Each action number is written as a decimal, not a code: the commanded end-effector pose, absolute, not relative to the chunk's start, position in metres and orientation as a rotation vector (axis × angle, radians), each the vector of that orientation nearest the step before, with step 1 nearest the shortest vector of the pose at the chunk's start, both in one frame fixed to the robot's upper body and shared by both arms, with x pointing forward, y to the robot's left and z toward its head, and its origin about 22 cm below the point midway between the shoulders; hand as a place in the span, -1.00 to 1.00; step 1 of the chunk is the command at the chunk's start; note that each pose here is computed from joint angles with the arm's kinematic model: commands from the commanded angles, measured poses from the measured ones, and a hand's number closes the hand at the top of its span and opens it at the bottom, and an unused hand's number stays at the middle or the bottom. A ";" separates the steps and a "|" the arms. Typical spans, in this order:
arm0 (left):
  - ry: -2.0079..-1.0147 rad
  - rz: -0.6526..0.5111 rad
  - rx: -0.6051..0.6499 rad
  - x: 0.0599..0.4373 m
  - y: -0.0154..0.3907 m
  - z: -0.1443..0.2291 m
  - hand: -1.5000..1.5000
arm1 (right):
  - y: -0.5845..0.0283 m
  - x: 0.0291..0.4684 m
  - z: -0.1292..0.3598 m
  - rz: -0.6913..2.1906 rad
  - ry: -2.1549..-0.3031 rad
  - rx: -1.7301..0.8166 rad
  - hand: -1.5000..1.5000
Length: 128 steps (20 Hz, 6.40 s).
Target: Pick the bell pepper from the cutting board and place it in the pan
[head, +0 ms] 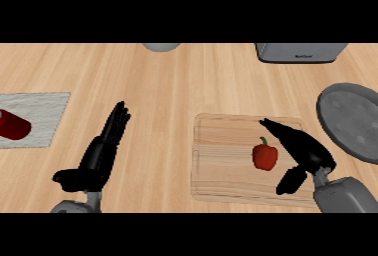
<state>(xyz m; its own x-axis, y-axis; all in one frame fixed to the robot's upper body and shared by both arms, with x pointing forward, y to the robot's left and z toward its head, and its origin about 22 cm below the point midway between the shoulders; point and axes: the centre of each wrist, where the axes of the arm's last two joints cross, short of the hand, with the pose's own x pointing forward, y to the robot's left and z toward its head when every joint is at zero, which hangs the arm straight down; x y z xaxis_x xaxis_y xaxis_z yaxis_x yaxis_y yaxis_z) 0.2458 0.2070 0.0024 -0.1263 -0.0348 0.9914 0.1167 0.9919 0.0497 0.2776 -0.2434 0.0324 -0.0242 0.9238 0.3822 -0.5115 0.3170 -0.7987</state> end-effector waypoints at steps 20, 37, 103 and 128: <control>-1.681 -0.129 -0.069 0.245 0.219 0.001 0.00 | -0.231 0.293 -0.046 1.406 -0.960 -0.481 1.00; -1.700 -0.113 -0.032 0.239 0.208 0.008 0.00 | -0.254 0.289 0.025 1.199 -1.342 -0.831 1.00; -1.718 -0.167 -0.093 0.262 0.197 0.017 0.00 | -0.481 0.336 0.046 0.219 -1.671 -0.710 -1.00; -1.714 -0.118 -0.066 0.249 0.200 0.008 0.00 | -0.592 0.195 0.052 0.158 -1.755 -0.240 -1.00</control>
<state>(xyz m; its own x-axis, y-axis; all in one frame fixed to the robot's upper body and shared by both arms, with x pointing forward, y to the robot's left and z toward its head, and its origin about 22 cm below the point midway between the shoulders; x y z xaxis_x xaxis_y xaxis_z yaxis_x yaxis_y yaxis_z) 0.2483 0.2017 0.0074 -0.1375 -0.0220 0.9903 0.1264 0.9912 0.0396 0.2189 -0.5809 0.0540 -0.0253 0.3581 0.9333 0.1847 0.9192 -0.3477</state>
